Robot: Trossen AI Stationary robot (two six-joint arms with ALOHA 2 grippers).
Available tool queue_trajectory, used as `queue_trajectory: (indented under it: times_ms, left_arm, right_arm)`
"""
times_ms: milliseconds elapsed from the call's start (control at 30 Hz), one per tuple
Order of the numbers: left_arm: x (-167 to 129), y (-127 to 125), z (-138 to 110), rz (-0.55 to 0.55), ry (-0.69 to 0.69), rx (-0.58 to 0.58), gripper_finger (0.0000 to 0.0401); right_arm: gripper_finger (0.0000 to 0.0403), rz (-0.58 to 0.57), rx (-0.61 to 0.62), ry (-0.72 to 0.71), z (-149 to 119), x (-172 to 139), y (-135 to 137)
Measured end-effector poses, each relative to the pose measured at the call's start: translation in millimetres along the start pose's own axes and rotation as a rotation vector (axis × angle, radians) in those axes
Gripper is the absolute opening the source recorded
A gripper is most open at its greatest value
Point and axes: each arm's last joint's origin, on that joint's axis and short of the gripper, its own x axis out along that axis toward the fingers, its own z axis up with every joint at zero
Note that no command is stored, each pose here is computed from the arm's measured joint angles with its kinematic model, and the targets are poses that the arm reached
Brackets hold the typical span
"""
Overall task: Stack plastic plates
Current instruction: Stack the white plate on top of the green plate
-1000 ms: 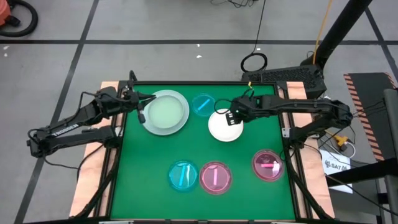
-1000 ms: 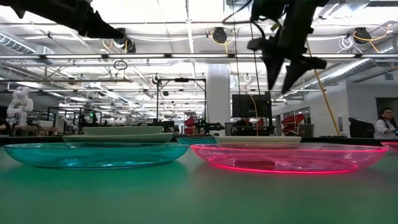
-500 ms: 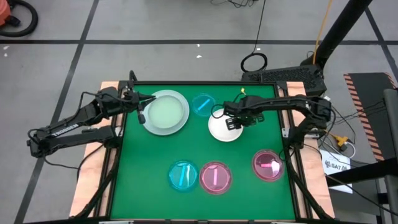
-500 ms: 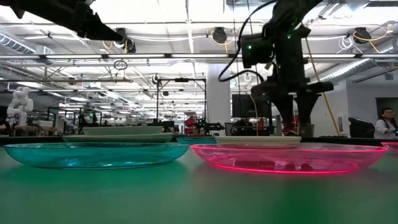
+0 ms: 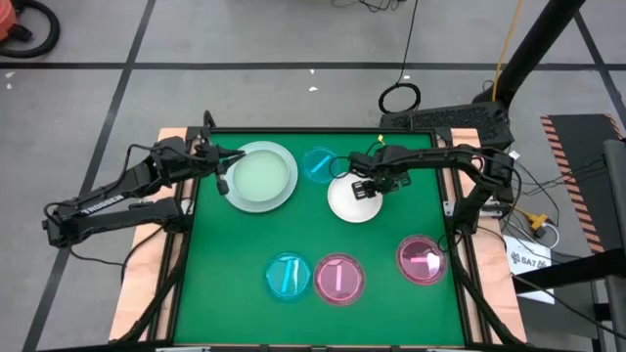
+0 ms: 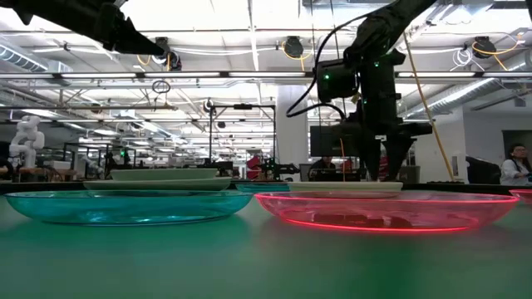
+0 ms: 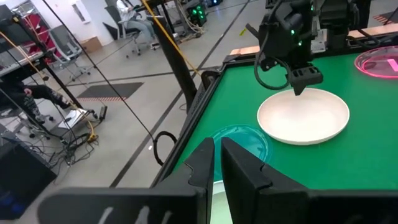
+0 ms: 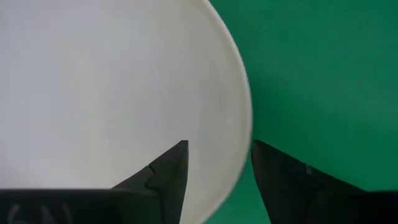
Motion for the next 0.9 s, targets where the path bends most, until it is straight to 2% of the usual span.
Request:
queue_trajectory:
  times_ms: [133, 533, 900]
  left_arm:
    - [0.0, -0.1, -0.3, -0.001, 0.003, -0.001, 0.0037]
    - [0.0, -0.1, -0.3, -0.001, 0.003, -0.007, 0.0037]
    - [0.0, -0.1, -0.3, -0.001, 0.003, -0.007, 0.0037]
  right_arm:
    - [0.0154, -0.003, 0.007, -0.008, 2.5, 0.1, -1.5]
    - [0.0073, -0.061, 0.005, -0.047, 2.7, 7.5, -8.4]
    - [0.0089, -0.019, 0.018, -0.041, -5.2, 31.2, -15.4]
